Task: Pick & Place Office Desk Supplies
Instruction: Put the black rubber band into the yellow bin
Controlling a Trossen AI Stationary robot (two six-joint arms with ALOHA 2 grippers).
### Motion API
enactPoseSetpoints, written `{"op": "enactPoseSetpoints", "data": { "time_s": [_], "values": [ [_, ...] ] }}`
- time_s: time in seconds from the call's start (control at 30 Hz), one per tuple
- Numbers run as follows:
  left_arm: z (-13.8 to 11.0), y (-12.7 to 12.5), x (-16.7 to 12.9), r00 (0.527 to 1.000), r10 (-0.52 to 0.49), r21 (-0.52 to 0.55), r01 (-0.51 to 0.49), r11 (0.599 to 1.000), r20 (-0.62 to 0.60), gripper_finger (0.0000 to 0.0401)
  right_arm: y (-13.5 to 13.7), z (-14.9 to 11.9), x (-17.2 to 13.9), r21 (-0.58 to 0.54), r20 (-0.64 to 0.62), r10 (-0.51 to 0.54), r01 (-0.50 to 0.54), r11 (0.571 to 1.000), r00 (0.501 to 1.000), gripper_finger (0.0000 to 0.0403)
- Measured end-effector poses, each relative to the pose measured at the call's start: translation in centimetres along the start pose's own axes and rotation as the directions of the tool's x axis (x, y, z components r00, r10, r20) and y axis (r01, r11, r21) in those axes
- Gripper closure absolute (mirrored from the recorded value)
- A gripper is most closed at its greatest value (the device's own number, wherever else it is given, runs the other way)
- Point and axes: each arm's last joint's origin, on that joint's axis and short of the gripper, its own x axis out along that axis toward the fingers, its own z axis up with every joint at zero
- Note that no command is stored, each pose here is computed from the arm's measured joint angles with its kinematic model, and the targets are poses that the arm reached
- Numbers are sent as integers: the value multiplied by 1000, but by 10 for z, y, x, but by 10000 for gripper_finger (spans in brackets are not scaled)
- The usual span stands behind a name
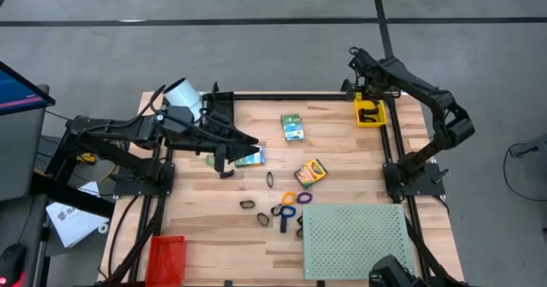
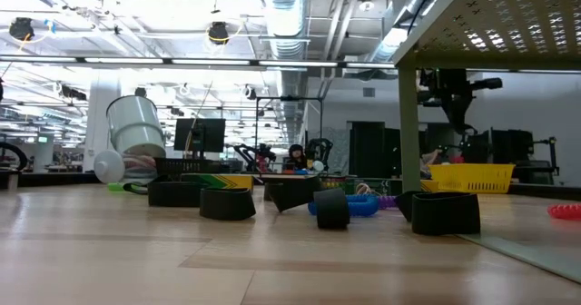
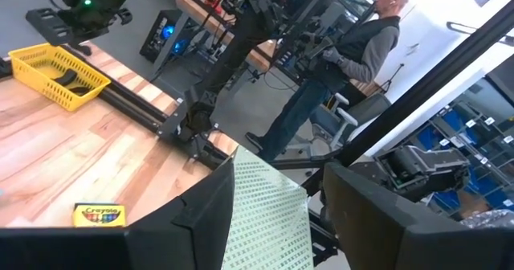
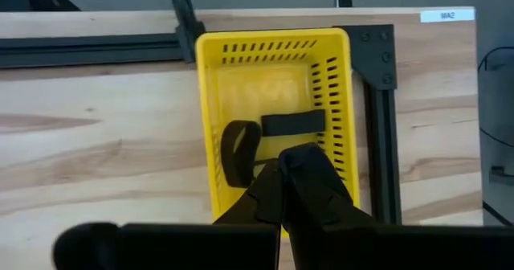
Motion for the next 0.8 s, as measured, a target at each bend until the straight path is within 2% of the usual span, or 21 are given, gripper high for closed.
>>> {"op": "enactPoseSetpoints", "data": {
  "time_s": [0.27, 0.5, 0.8],
  "values": [
    [1, 0, 0, 1000, -4, -2, 4, 1000, 6, 214, 0, 0, 0, 18, 1, 0, 0, 1000, 1000, 393],
    [1, 0, 0, 1000, -4, -10, 5, 1000, 5, 214, 0, -1, -1, 70, -16, 0, 2, 998, 1000, 356],
    [1, 0, 0, 1000, -4, -10, 4, 1000, 5, 215, 0, -2, -2, 69, -30, 10, -8, 998, 1000, 309]
  ]
}}
